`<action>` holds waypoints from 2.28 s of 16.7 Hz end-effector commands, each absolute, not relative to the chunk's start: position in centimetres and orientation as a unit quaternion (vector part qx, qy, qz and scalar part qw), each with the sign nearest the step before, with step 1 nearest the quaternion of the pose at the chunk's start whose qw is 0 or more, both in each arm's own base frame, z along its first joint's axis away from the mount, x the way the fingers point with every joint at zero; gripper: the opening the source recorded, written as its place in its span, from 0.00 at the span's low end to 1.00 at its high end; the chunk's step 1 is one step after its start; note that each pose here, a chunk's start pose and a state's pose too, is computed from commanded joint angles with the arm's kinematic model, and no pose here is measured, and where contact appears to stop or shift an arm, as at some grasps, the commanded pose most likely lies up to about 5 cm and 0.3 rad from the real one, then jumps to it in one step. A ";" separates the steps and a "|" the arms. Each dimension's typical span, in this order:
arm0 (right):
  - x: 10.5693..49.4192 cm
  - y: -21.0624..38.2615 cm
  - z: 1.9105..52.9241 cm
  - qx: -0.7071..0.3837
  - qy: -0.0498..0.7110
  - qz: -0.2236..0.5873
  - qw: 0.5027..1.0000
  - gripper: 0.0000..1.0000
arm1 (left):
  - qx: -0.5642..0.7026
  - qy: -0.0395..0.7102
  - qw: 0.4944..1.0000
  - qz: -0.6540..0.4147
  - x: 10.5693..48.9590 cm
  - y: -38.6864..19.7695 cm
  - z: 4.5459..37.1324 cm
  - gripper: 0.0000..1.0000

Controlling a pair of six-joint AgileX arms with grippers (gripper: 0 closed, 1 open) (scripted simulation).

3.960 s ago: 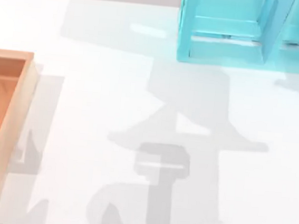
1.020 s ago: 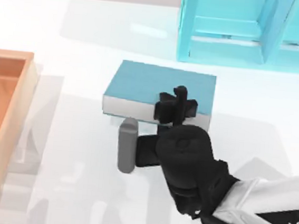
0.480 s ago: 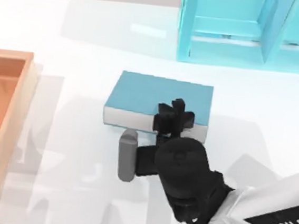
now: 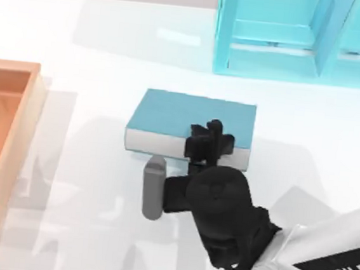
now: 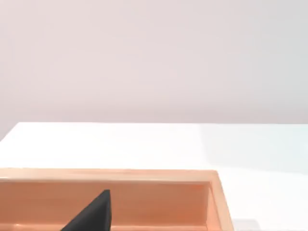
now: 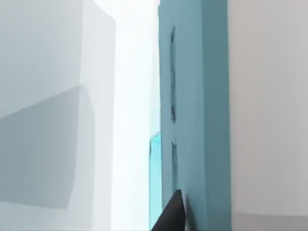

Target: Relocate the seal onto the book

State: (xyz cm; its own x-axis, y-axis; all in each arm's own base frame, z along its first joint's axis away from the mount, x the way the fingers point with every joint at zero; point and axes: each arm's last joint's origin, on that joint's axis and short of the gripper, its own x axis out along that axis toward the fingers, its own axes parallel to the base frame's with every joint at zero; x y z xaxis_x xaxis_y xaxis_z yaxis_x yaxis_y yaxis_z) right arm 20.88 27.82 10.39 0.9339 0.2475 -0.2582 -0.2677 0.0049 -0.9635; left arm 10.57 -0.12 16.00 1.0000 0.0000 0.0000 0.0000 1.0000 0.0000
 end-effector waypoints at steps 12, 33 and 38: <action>20.9 27.8 10.4 -0.682 0.007 0.182 0.709 1.00 | 0.000 0.000 1.000 0.000 10.6 -0.1 16.0 1.00; 6.0 28.0 11.3 -0.682 0.010 0.182 0.708 1.00 | 0.000 0.000 1.000 0.000 10.6 -0.1 16.0 1.00; 9.6 24.6 13.0 -0.616 0.070 0.161 0.768 1.00 | 0.000 0.000 1.000 0.000 10.6 -0.1 16.0 1.00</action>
State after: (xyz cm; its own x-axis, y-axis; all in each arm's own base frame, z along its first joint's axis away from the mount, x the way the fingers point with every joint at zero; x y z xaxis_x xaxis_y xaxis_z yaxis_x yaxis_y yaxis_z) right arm 9.63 24.61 12.95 0.9382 0.1610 -0.3064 -0.3341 0.1900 -0.9232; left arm 10.57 -0.12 16.00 1.0000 0.0000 0.0000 0.0000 1.0000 0.0000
